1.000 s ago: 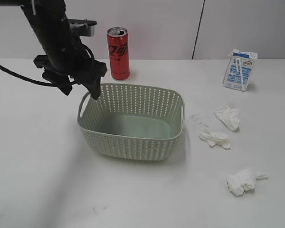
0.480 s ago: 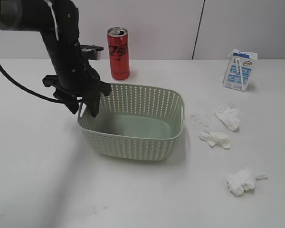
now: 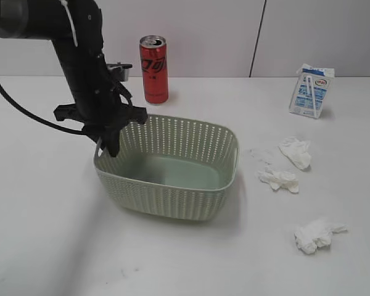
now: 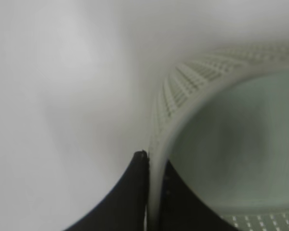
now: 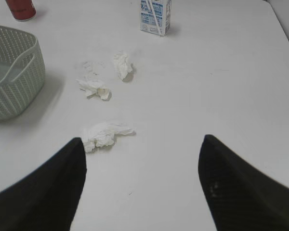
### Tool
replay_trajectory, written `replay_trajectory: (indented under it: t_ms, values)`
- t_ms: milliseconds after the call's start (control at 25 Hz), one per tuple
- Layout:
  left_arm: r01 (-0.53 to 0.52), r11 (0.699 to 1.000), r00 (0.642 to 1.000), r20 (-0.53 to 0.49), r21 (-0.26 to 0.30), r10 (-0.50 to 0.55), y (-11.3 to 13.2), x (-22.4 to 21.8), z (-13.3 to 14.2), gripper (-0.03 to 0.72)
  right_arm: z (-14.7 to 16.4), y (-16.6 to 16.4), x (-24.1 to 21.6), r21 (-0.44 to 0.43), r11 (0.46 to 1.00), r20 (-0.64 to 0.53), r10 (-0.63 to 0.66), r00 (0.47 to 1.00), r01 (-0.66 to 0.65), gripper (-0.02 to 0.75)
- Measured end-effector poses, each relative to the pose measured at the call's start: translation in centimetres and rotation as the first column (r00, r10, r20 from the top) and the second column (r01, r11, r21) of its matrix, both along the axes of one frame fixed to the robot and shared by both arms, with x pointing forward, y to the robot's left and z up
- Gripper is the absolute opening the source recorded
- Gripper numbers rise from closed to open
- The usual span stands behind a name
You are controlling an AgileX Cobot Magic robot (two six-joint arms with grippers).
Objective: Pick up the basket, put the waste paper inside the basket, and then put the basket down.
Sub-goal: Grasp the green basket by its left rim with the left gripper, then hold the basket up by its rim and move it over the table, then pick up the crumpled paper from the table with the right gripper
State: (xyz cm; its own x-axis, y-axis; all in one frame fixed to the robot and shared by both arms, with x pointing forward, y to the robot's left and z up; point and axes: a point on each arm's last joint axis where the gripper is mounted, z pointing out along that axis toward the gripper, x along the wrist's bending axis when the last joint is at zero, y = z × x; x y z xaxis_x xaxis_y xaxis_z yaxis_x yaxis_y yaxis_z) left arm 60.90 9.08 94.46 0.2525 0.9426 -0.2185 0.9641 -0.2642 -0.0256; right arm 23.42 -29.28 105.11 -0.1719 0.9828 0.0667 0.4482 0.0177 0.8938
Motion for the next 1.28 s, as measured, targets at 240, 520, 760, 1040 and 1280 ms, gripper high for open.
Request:
replay_trajectory:
  t_ms: [240,520,760,1040,1280]
  values:
    - [-0.038,0.997,0.999,0.006,-0.062,0.039,0.0,-1.1,3.4,-0.015,0.0,0.0,0.1,0.027,1.0,-0.01,-0.011,1.0,0.011,0.553]
    - [-0.133,0.989,0.982,0.126,-0.066,0.14,1.9,-3.4,6.8,-0.015,2.4,1.6,4.7,0.145,0.989,-0.138,0.042,0.99,-0.022,0.553]
    - [-0.185,0.981,0.972,0.138,-0.056,0.191,3.2,-5.4,4.9,-0.015,0.8,3.1,13.0,0.17,0.985,-0.497,0.054,0.866,0.036,0.553]
    - [-0.192,0.981,0.976,0.099,-0.022,0.193,3.8,-6.4,3.1,-0.015,-6.5,4.4,20.7,0.14,0.988,-0.736,0.06,0.675,0.064,0.519]
    - [-0.205,0.978,0.972,0.11,-0.045,0.209,3.6,-6.3,3.1,-0.015,-11.1,4.5,24.0,0.07,0.996,-0.82,0.023,0.572,0.06,0.468]
